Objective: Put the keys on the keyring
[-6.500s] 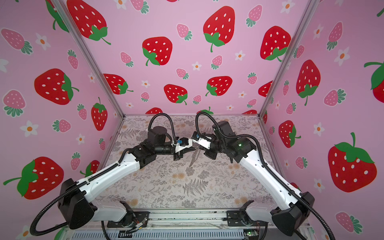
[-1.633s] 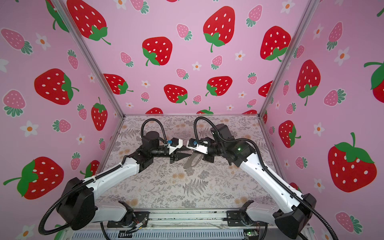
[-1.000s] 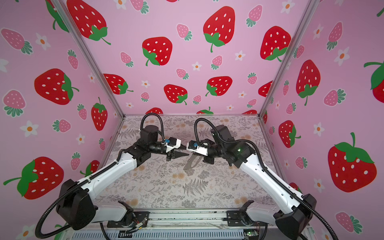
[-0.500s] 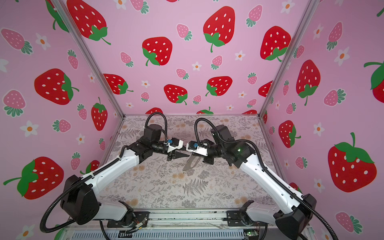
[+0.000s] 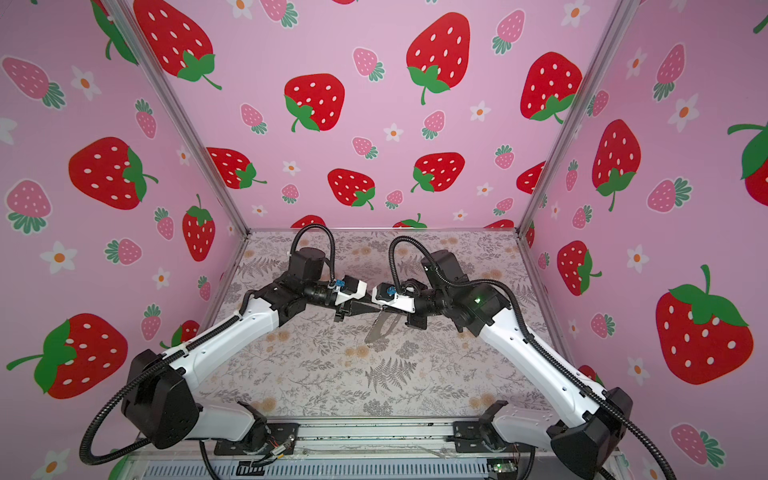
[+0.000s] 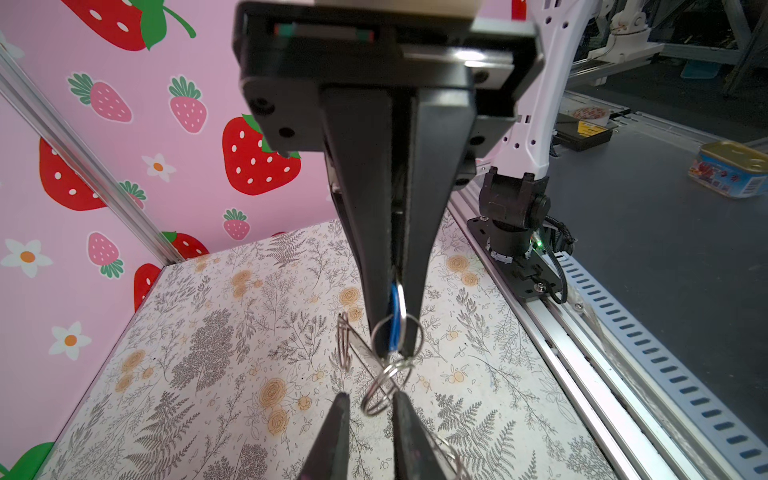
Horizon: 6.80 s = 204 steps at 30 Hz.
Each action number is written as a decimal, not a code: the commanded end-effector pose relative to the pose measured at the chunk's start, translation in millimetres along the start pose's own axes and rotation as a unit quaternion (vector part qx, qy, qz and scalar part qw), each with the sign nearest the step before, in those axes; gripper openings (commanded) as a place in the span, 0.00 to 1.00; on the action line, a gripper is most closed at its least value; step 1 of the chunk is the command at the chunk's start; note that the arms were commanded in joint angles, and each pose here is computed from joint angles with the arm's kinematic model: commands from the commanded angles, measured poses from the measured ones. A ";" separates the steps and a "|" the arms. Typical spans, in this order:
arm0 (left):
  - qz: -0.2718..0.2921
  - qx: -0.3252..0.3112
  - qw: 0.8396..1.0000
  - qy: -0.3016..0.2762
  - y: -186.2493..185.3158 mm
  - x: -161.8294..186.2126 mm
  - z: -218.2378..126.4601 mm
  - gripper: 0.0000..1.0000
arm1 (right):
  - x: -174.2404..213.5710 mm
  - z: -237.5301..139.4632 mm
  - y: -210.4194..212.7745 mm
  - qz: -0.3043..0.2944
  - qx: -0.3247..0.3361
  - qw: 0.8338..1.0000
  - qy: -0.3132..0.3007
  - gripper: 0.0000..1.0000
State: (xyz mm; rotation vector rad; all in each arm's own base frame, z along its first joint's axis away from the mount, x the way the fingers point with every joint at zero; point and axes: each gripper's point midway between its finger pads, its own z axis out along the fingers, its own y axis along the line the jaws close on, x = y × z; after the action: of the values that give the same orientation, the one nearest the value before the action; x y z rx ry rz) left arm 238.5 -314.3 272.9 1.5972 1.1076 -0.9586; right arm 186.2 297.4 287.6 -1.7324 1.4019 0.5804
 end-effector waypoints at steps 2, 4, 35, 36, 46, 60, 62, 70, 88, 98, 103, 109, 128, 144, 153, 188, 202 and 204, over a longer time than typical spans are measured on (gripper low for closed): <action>0.015 0.021 1.000 -0.015 -4.3 -13.6 0.6 0.18 | -6.1 0.8 2.6 -0.014 -0.006 1.000 -0.015 0.00; 0.014 0.024 1.000 -0.015 -5.8 -13.3 1.0 0.17 | -6.7 0.7 1.7 -0.015 -0.004 1.000 -0.016 0.00; -0.026 -0.069 0.997 0.038 11.4 -8.6 -3.0 0.00 | 19.3 -4.3 -15.9 0.003 0.066 0.997 0.038 0.00; -0.028 -0.074 0.996 0.043 12.6 -8.1 -1.3 0.00 | 18.4 -4.2 -16.9 0.003 0.066 0.997 0.037 0.00; -0.024 -0.102 0.992 0.066 15.4 -8.5 7.2 0.00 | 14.8 -2.2 -19.5 0.013 0.060 0.997 0.037 0.00; -0.033 -0.109 0.990 0.087 14.0 -2.9 17.6 0.00 | 11.6 0.1 -25.2 0.020 0.062 0.997 0.037 0.00; -0.035 -0.110 0.989 0.093 12.8 0.1 19.0 0.00 | 12.0 -1.1 -26.8 0.022 0.066 0.997 0.041 0.00; -0.037 -0.124 0.986 0.106 14.6 4.4 24.5 0.00 | 11.1 -0.2 -30.6 0.035 0.065 0.996 0.048 0.00; -0.056 -0.155 0.982 0.093 19.0 1.4 28.7 0.00 | 6.8 5.2 -39.1 0.091 0.068 0.993 0.044 0.00; -0.043 -0.160 0.982 0.091 18.8 -10.8 14.3 0.00 | 20.7 6.1 -28.8 0.106 0.062 0.992 0.004 0.02; -0.035 -0.146 0.986 0.070 14.0 -31.6 10.5 0.00 | 16.5 6.5 -23.3 0.087 0.062 0.994 -0.037 0.23; -0.014 -0.135 0.989 0.055 7.8 -47.4 5.8 0.00 | 18.9 1.7 -21.1 0.069 0.081 0.992 -0.068 0.35; -0.004 -0.152 0.988 0.026 20.6 -72.7 -6.2 0.00 | 30.2 -6.9 -11.4 0.090 0.121 0.981 -0.125 0.36; -0.032 -0.161 0.986 0.014 29.9 -77.2 -5.0 0.00 | 23.8 -16.5 -33.0 0.098 0.187 0.966 -0.149 0.34; -0.041 -0.167 0.985 0.005 34.6 -80.5 -4.7 0.00 | 17.2 -7.9 -30.5 0.092 0.175 0.967 -0.157 0.30; -0.033 -0.163 0.983 0.072 30.2 -51.2 3.6 0.00 | 11.6 -17.5 -36.5 0.083 0.182 0.977 -0.078 0.00; -0.041 -0.167 0.981 0.087 31.3 -42.4 5.7 0.00 | 6.1 -17.7 -36.3 0.079 0.160 0.982 -0.056 0.00; -0.045 -0.167 0.981 0.093 31.9 -38.3 6.6 0.00 | 5.4 -18.1 -36.7 0.076 0.159 0.983 -0.050 0.00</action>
State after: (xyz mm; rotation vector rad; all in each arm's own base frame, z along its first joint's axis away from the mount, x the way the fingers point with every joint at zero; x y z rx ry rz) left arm 253.5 -329.9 298.2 1.3895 1.4448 -0.6674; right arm 224.7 279.9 296.2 -1.2996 1.4988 0.4936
